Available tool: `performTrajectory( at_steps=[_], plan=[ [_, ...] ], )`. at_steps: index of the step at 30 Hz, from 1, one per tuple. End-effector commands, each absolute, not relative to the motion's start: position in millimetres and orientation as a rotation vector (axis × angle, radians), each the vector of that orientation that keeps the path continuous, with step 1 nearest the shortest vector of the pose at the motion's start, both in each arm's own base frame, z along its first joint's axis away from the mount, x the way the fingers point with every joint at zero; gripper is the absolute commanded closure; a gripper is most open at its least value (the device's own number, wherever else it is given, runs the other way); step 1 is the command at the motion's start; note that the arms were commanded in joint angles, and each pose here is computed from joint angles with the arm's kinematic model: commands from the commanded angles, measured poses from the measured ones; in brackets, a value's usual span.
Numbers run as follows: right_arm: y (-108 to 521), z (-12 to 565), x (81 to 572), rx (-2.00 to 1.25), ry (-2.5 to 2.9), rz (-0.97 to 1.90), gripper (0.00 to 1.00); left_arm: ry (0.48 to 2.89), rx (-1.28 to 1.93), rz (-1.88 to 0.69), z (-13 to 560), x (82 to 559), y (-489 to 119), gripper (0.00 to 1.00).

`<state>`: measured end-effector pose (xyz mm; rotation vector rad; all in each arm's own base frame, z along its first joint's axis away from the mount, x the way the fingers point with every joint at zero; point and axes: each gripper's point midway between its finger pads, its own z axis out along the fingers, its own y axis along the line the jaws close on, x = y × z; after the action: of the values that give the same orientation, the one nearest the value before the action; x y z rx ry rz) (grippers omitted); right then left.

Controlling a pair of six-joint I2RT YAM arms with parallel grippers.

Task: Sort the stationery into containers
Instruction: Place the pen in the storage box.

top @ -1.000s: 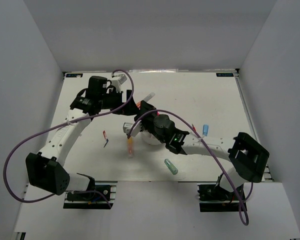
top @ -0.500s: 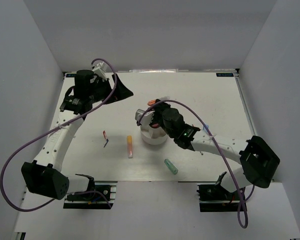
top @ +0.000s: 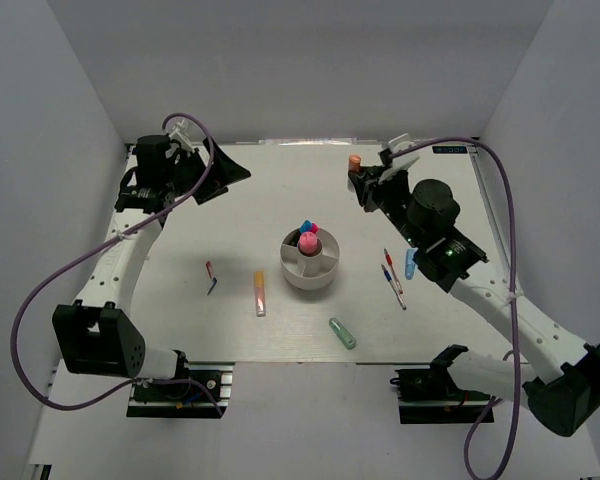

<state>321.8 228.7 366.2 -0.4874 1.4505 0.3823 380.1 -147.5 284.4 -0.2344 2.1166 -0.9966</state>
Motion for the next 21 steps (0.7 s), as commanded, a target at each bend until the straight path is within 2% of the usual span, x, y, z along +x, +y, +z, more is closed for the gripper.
performTrajectory(
  at_steps=[1, 5, 12, 18, 21],
  plan=[
    [235, 332, 322, -0.305, 1.616, 0.63, 1.0, 2.089, -0.179, -1.108, 290, 376, -153, 0.02],
    [236, 315, 325, -0.262, 1.729, 0.815, 1.0, 2.072, -0.146, -1.176, 283, 380, -151, 0.02],
    [214, 280, 332, -0.192, 1.795, 0.984, 1.0, 1.931, -0.056, -1.016, 290, 379, -137, 0.02],
    [234, 252, 322, -0.329, 1.804, 1.132, 1.0, 2.042, 0.097, -1.047, 264, 367, -149, 0.02],
    [240, 244, 320, -0.37, 1.78, 1.142, 1.0, 2.041, 0.125, -0.977, 257, 367, -146, 0.02]
  ],
)
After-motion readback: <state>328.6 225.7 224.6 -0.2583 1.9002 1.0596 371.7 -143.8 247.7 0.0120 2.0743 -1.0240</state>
